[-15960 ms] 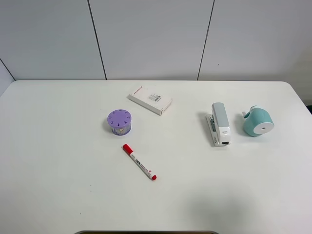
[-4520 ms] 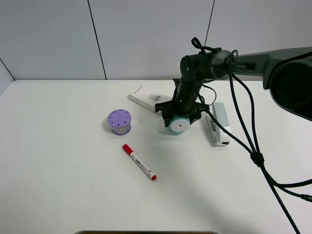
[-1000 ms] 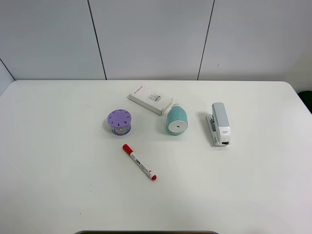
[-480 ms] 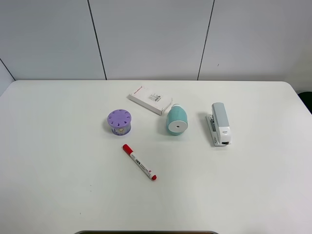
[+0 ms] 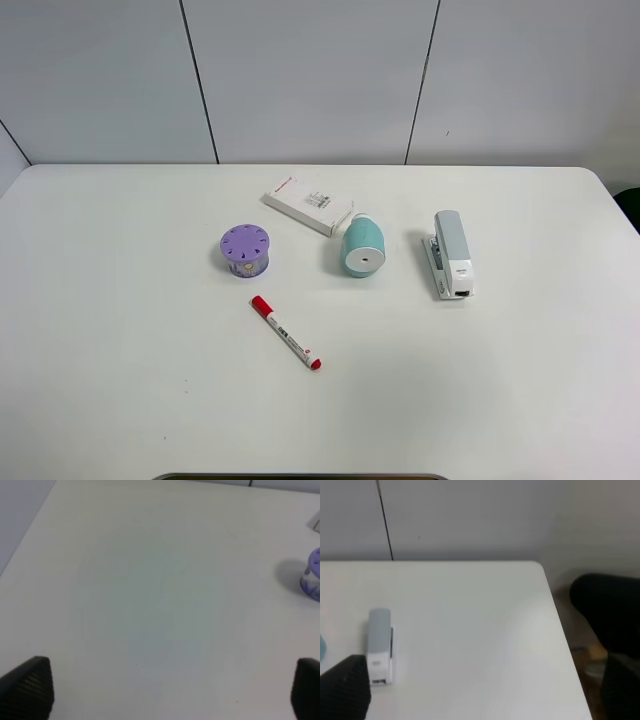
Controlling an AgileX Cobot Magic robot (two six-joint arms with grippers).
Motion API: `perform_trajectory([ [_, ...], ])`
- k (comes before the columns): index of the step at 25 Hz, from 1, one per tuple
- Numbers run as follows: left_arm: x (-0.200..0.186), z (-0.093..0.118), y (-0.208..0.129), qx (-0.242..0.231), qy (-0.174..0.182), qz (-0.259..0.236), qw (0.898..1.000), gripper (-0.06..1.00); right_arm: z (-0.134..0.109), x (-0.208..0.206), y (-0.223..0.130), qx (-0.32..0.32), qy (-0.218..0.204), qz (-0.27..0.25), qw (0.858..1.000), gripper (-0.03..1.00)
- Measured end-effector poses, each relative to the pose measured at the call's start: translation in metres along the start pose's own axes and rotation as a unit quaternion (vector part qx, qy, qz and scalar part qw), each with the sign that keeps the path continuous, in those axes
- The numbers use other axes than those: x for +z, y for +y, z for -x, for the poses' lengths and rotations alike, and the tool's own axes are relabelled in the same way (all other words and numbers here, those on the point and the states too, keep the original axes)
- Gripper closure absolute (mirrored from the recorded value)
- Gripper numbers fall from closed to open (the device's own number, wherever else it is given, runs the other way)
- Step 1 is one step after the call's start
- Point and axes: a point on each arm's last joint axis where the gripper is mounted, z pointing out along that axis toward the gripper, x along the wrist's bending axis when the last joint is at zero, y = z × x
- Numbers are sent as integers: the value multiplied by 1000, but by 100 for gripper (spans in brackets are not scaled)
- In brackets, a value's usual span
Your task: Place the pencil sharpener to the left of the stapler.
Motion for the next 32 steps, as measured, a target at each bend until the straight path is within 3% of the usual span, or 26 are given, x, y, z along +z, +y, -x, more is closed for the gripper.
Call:
perform_trajectory([
  [15, 0, 0, 0, 0, 0, 0, 1000, -1, -19, 18, -101, 16, 17, -20, 1000, 6],
  [20, 0, 0, 0, 0, 0, 0, 1000, -1, -24, 30, -120, 18, 12, -25, 999, 6],
  [32, 0, 0, 0, 0, 0, 0, 1000, -1, -35, 53, -133, 18, 53, -28, 998, 6],
])
